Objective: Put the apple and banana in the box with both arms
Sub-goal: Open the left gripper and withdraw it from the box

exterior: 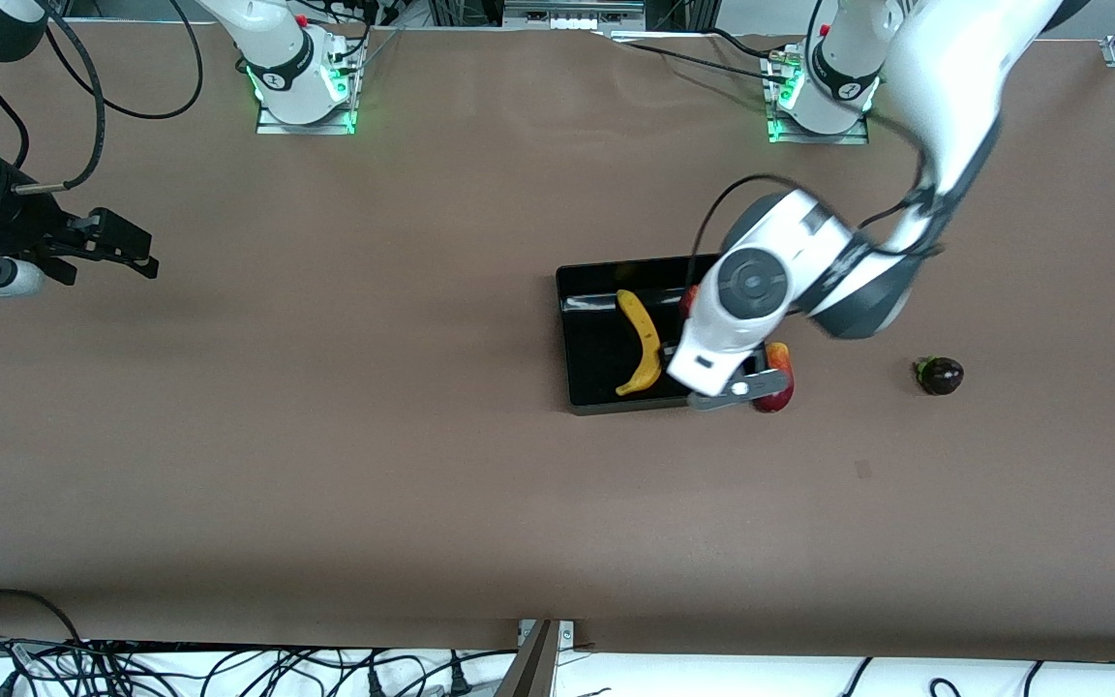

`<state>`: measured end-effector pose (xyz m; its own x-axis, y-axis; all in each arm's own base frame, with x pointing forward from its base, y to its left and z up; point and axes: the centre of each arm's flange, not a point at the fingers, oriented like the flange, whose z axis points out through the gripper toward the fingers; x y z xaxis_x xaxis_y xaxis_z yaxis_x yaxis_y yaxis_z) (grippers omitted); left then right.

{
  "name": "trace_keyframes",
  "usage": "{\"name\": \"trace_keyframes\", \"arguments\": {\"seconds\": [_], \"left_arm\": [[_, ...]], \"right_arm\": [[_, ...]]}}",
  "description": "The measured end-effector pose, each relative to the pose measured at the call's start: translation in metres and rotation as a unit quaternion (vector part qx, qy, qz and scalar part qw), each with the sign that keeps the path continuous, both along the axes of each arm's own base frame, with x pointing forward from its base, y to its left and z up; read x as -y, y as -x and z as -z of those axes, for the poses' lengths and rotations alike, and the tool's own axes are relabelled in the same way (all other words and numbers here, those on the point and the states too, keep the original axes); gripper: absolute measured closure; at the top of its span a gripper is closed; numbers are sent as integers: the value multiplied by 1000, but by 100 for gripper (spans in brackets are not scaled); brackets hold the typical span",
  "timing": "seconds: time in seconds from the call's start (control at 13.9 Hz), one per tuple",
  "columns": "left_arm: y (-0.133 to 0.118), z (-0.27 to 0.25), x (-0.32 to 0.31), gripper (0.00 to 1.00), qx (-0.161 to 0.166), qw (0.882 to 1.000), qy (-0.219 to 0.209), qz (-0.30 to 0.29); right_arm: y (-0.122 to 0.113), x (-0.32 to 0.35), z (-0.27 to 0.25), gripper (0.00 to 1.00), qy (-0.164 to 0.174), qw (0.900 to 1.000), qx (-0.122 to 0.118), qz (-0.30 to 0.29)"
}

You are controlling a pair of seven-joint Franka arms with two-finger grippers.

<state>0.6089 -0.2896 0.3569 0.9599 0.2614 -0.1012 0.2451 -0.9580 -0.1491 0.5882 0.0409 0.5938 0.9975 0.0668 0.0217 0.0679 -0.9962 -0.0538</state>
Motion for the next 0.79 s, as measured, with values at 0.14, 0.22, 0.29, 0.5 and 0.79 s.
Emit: {"name": "trace_keyframes", "arguments": {"seconds": [0.14,0.22,0.29,0.5,0.79], "left_arm": [[-7,-48,-28,0,-20,999,-22,31],[-11,-67,-46,0,-31,998,-26,46],[-17,-80,-67,0,-42,997,-26,61],[-33,-108,-136,0,-59,993,19,105],[-31,-158,-219,0,-43,990,60,123]], "right_arm": [[0,0,0,0,0,1000,0,0],[0,0,0,0,0,1000,0,0],[0,0,0,0,0,1000,0,0],[0,0,0,0,0,1000,0,0],[0,0,0,0,0,1000,0,0]]}}
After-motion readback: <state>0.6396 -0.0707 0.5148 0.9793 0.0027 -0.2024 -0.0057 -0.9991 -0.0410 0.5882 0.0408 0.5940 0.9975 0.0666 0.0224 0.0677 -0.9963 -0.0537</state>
